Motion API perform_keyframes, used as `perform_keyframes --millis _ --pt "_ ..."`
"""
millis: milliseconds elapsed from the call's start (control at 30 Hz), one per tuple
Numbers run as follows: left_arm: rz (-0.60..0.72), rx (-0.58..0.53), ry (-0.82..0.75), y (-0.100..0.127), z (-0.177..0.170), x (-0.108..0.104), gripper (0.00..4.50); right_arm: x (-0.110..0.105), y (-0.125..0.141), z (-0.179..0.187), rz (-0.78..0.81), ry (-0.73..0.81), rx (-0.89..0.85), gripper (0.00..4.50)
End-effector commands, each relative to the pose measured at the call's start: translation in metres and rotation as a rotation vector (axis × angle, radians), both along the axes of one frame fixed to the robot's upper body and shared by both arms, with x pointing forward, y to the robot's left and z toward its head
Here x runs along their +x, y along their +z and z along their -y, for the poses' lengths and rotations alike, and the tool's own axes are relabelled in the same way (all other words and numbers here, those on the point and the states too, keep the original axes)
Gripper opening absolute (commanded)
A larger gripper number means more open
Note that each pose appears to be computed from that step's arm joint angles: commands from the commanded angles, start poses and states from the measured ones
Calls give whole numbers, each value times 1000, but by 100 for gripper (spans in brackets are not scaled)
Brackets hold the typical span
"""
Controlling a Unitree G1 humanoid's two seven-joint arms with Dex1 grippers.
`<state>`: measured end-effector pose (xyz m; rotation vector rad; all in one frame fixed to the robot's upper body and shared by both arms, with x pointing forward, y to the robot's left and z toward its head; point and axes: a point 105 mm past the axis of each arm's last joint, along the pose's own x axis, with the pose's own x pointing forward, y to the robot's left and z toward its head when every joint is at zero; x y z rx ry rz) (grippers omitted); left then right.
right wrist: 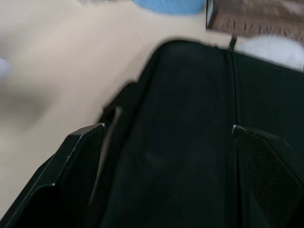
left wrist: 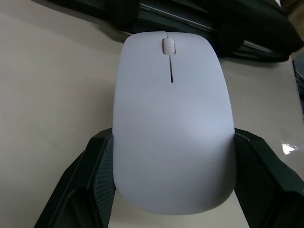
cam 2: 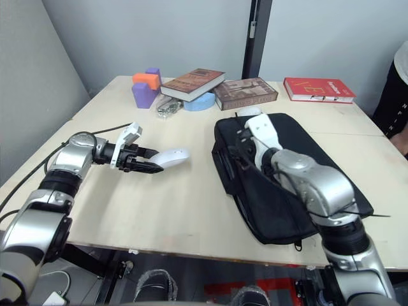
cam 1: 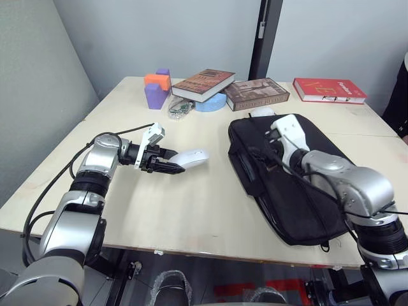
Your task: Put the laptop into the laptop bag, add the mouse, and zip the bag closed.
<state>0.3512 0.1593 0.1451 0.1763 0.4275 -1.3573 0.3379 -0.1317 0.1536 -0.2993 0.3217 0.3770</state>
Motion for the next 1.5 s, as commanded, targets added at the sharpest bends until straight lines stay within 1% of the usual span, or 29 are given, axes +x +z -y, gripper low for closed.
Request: perform_keyframes --millis 33,200,300,400,467,500,533,667,700,800,867,900,967,1033,1100,1133,1233,1367,1500 --pt "48 -25 -76 21 9 -8 277 5 4 -6 60 -34 -51 450" --pt "62 -35 -75 23 14 -9 277 4 -4 -24 38 -3 -60 450" --pt "64 -33 -67 21 14 -9 277 4 -11 -20 32 -16 -139 450" --pt "66 -35 -72 20 16 -10 277 8 -18 -7 36 -61 -260 450" --pt "68 -37 -75 21 17 -11 277 8 -18 -9 52 -43 -265 450" --pt "67 -38 -74 20 18 -11 277 8 -19 -10 55 -35 -265 394" --pt "66 -39 -74 20 18 -11 277 8 -19 -13 64 -17 -271 370" --pt "63 -44 -87 19 21 -13 277 4 -20 -14 60 5 -280 232" --pt "64 -46 -93 20 22 -14 277 3 -20 -14 54 6 -267 199" --pt "72 -54 -94 23 24 -13 277 -2 -18 -23 19 30 -158 100" --pt "72 -55 -91 23 25 -12 277 -2 -16 -24 16 26 -136 30" --pt "72 -56 -91 23 25 -12 277 -2 -16 -24 15 23 -132 3" --pt "72 -63 -86 23 27 -9 277 1 3 -22 9 5 -28 1" --pt "73 -64 -86 22 29 -8 277 -2 16 -27 -26 36 92 1" --pt "71 -61 -90 20 30 -8 277 -3 43 -25 -13 74 181 1" --pt "70 -61 -92 20 31 -7 277 -4 57 -22 0 96 203 1" --pt "68 -63 -97 19 34 -6 277 -5 88 -10 16 116 270 1" --pt "64 -70 -112 16 41 -5 277 -8 111 2 27 146 319 1" --pt "70 -81 -126 13 53 -2 277 -11 126 5 45 195 394 1"
